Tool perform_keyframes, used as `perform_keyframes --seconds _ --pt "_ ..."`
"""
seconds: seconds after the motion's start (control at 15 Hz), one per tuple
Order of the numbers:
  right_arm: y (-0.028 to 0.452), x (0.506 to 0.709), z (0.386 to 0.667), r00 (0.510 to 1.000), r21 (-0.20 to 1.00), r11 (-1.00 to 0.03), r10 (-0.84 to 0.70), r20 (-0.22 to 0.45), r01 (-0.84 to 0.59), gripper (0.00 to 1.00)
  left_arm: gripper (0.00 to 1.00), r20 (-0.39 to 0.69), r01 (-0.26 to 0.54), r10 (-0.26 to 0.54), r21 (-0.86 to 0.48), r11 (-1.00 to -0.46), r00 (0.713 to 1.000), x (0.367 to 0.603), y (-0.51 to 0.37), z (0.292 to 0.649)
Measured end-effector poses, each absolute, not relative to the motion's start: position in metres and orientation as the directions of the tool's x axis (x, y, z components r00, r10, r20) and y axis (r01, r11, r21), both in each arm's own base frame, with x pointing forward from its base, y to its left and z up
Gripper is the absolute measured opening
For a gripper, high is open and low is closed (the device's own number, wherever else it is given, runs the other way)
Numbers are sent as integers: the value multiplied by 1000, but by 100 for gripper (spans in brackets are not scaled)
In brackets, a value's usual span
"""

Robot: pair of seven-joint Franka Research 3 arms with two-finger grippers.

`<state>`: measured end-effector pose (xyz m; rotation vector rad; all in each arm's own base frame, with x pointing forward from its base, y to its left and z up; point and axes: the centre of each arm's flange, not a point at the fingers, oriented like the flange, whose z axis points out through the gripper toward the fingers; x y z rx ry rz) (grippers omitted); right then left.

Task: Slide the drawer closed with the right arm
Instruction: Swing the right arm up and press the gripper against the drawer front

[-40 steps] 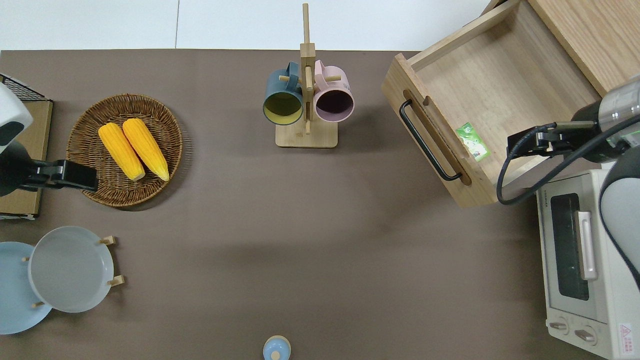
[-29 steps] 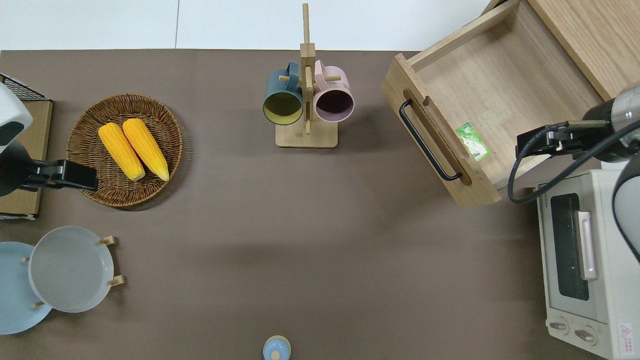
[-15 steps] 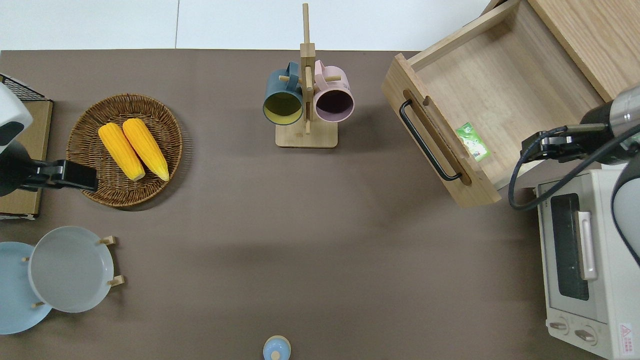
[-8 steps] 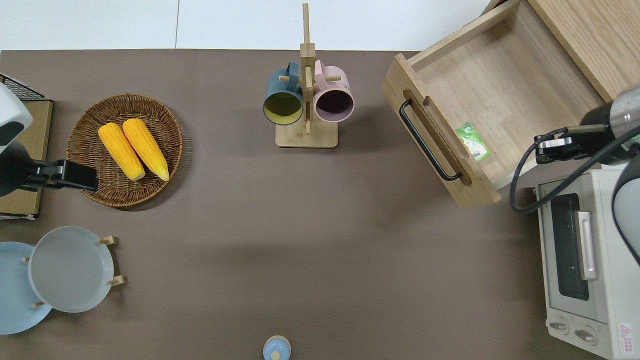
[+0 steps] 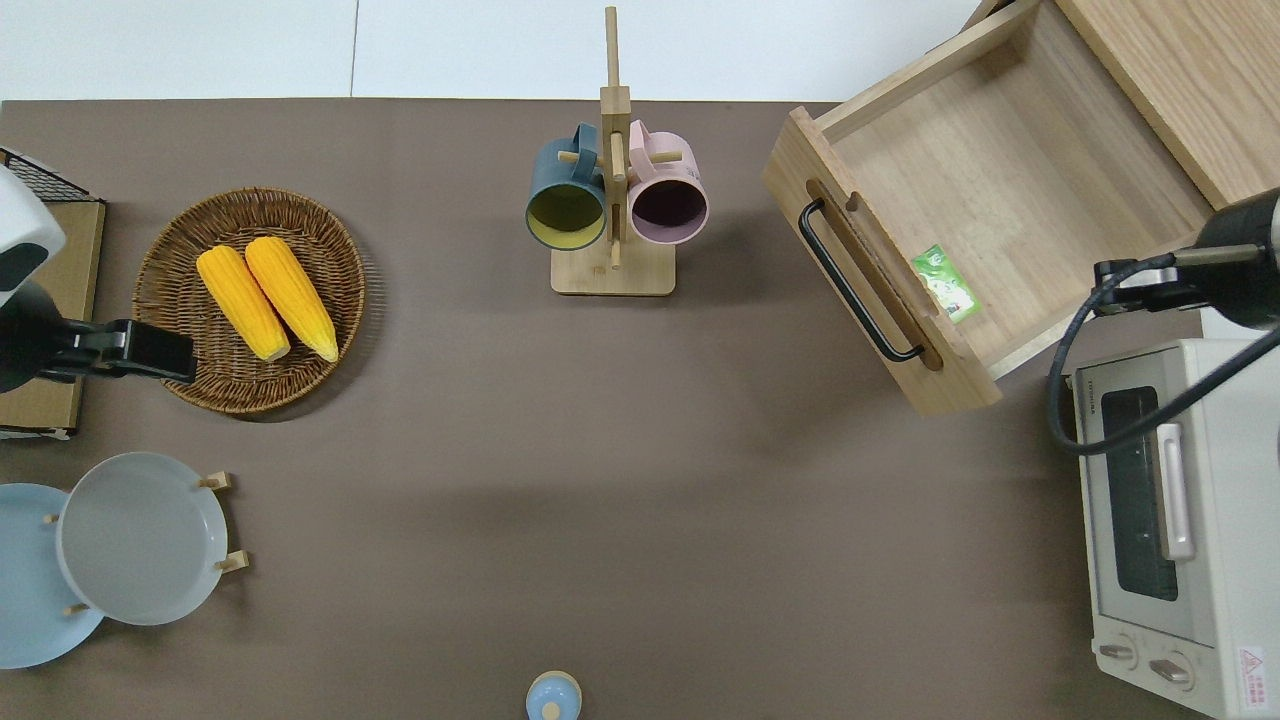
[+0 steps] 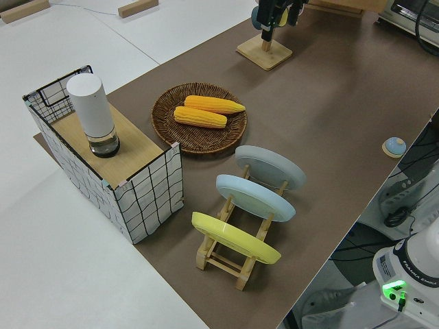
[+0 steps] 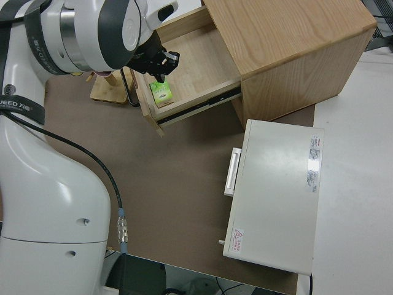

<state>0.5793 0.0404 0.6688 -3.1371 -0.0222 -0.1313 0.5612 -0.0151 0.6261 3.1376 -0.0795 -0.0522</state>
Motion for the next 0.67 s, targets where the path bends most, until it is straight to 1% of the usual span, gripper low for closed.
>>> perform_keyframes --seconds 0.13,0.27,0.47,0.67 --pt "53 575 679 994 -1 -1000 25 102 26 1 100 -33 -51 -51 3 -999 998 561 -15 626" --pt "79 569 686 993 -7 -1000 14 116 15 1 100 -33 -51 -51 3 -999 998 561 -15 626" --pt "133 558 689 992 -8 -999 -33 124 -32 1 100 -33 -51 -51 3 -999 998 561 -15 626" --pt "185 544 686 985 -14 -993 -122 123 -121 1 100 -33 -51 -51 3 -999 998 561 -15 626"
